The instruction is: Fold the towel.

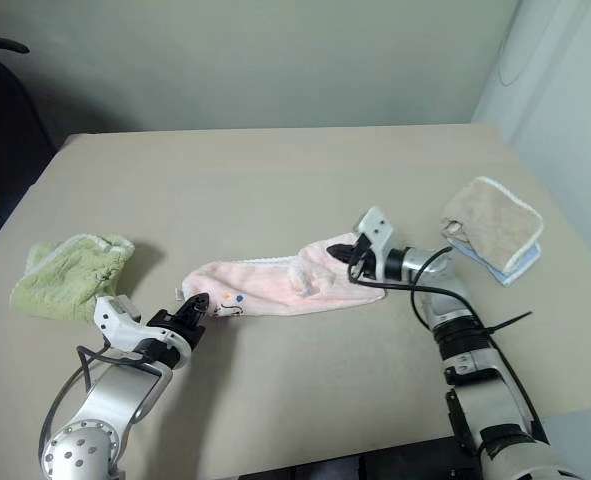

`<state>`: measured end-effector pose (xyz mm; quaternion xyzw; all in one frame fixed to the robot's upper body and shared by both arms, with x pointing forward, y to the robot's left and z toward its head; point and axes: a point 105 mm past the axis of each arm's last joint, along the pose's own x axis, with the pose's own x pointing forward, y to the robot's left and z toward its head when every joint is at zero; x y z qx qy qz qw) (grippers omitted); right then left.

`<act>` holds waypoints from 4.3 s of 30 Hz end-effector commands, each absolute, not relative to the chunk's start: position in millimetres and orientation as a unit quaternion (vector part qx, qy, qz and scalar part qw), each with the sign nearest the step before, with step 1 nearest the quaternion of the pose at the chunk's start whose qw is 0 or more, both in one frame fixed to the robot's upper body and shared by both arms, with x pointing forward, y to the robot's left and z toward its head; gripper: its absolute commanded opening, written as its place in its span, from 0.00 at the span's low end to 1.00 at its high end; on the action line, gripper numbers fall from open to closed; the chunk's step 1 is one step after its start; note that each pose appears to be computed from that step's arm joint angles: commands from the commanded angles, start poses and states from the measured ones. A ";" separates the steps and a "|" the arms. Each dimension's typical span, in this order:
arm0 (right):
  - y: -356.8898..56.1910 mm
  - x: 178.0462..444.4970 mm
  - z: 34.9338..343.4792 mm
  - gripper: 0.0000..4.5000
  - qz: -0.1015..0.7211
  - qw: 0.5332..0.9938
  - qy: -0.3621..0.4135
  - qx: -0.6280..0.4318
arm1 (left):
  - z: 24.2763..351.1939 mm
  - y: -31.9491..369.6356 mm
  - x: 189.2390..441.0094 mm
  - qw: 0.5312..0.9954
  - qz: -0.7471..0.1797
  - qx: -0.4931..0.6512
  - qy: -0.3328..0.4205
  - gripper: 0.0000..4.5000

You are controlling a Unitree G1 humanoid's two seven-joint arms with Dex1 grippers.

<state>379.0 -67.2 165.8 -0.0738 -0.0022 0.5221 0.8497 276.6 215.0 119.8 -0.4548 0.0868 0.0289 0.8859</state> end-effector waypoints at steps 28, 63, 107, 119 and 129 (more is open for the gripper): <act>-182.8 388.5 209.8 0.00 0.287 0.952 -0.083 0.064 | 152.7 0.7 345.2 0.844 -0.499 0.050 0.189 0.39; -94.2 374.7 97.8 0.00 0.456 0.878 0.126 -0.073 | 91.7 80.9 372.4 0.887 -0.420 0.103 0.161 0.01; -128.3 365.4 181.0 0.00 0.406 0.913 -0.023 -0.037 | 123.8 63.4 361.2 0.817 -0.353 -0.374 0.260 0.73; -136.6 374.6 196.2 0.00 0.375 0.925 -0.053 -0.026 | 169.6 87.7 369.5 0.827 -0.334 -0.428 0.147 0.00; -151.4 387.6 202.1 0.00 0.343 0.937 -0.064 -0.021 | 317.3 301.0 341.0 0.882 -0.086 -0.428 -0.179 0.00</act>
